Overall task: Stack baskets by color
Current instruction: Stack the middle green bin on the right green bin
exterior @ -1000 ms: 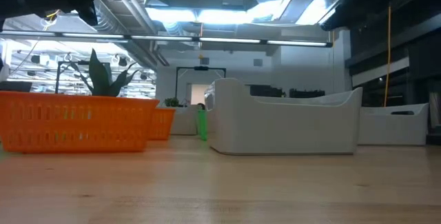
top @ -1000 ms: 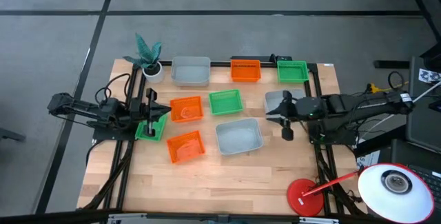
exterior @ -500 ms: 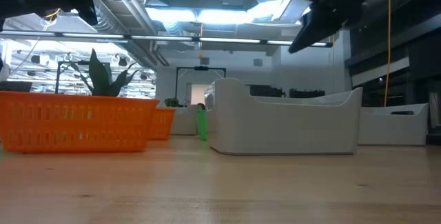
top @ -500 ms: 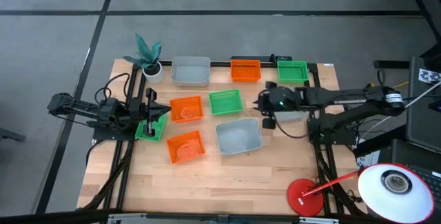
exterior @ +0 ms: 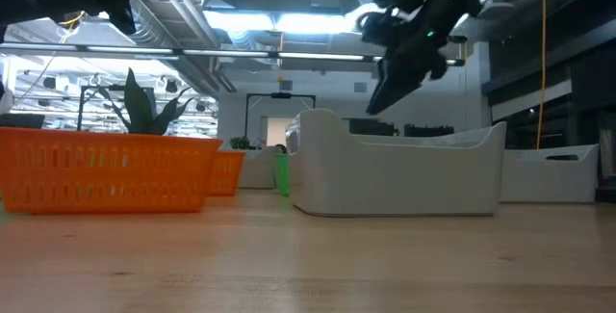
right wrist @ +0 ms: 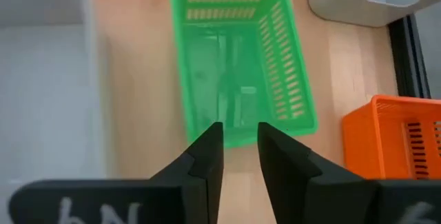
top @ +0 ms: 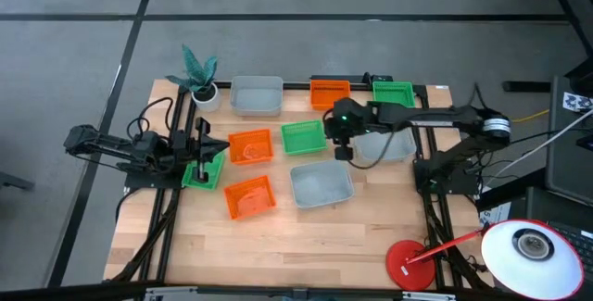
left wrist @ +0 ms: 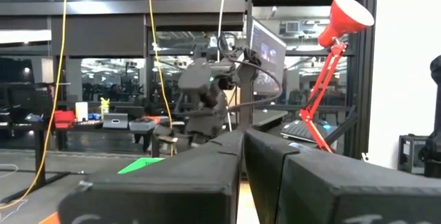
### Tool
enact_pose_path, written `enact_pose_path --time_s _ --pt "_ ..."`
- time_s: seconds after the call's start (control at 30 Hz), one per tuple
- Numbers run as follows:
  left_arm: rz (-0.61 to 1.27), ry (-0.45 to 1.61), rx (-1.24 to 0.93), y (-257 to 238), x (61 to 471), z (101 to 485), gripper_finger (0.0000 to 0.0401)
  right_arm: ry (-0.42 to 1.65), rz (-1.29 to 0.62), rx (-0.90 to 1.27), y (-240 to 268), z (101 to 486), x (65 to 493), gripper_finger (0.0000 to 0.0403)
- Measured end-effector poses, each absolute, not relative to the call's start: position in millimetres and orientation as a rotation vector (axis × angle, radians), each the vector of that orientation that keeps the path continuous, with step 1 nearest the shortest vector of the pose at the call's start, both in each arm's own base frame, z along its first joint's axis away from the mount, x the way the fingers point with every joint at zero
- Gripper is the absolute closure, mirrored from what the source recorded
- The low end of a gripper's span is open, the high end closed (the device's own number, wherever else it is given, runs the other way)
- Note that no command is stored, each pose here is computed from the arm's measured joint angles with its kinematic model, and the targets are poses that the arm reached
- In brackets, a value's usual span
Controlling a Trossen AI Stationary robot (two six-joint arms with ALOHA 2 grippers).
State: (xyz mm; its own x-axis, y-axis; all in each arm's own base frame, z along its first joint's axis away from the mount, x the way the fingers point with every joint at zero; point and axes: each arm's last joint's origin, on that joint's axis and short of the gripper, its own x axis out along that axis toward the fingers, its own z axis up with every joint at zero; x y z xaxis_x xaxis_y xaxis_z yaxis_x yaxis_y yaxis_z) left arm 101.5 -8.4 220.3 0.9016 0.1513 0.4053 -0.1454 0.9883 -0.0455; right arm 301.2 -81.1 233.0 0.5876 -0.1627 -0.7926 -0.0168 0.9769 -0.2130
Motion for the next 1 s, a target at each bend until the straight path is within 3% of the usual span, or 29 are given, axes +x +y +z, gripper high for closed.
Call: enact_pose_path --time_s 0.3,0.47,0.77,1.0 --pt "0.154 -0.417 -0.013 -8 102 220 0.0392 0.909 -0.085 -0.288 -112 226 343 0.0311" --pt "0.154 -0.417 -0.013 -8 102 220 0.0392 0.891 0.031 -0.299 -133 218 358 0.0311" --pt "0.154 -0.416 -0.013 -8 102 220 0.0392 0.927 0.060 -0.186 -173 187 366 0.0311" --pt "0.154 -0.412 -0.012 -8 102 220 0.0392 0.927 0.097 -0.148 -176 181 365 0.0311"
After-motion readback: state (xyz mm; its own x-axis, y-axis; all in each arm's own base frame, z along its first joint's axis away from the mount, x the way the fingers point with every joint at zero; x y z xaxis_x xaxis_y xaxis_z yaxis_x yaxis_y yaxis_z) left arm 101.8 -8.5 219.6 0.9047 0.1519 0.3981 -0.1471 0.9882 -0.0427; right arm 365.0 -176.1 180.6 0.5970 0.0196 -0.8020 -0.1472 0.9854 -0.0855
